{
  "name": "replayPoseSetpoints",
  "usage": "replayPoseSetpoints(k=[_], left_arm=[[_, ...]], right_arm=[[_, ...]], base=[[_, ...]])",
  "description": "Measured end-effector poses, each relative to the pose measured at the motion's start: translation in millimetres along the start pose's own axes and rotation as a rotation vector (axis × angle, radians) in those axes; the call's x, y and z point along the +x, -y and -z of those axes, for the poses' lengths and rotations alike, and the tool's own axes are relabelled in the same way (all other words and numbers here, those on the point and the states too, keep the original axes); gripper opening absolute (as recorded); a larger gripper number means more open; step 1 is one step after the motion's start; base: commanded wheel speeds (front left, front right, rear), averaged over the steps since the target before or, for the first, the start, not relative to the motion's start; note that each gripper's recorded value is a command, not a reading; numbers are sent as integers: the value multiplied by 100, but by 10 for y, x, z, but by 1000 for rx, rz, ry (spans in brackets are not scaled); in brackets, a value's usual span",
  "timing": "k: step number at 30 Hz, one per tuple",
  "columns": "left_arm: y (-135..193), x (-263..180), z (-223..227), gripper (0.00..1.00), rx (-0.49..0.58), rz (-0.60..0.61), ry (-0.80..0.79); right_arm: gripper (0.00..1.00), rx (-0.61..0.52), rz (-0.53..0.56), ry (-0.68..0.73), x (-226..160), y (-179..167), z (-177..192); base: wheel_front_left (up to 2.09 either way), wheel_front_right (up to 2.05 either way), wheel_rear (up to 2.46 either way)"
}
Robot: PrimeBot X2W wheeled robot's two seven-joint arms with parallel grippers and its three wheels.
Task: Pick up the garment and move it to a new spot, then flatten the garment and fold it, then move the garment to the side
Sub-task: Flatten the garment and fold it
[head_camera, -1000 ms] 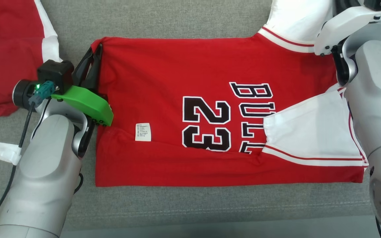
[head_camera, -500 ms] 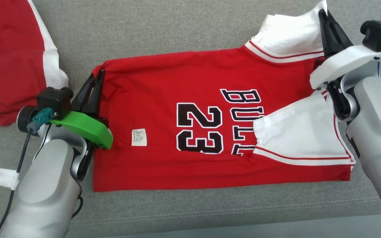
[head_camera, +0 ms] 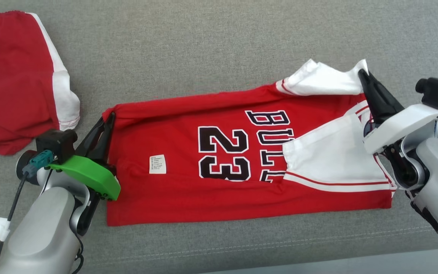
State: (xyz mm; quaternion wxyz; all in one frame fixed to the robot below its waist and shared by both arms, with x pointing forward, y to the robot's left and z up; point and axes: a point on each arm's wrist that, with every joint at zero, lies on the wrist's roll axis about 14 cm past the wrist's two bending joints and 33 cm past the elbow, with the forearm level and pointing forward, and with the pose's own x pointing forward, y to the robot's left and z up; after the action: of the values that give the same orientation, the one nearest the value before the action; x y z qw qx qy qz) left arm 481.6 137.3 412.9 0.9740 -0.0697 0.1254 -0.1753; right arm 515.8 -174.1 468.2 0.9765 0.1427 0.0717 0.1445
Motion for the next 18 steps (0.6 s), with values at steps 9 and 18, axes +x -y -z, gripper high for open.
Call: replayPoseSetpoints(k=[9, 18], left_arm=[[38, -167, 39, 0, -2, 15, -19], [81, -325, 174, 0, -16, 12, -58]], right_arm=[[0, 90, -10, -74, -327, -11, 158], [0, 186, -31, -118, -612, -124, 247]], base=[[0, 0, 0], [0, 0, 0]])
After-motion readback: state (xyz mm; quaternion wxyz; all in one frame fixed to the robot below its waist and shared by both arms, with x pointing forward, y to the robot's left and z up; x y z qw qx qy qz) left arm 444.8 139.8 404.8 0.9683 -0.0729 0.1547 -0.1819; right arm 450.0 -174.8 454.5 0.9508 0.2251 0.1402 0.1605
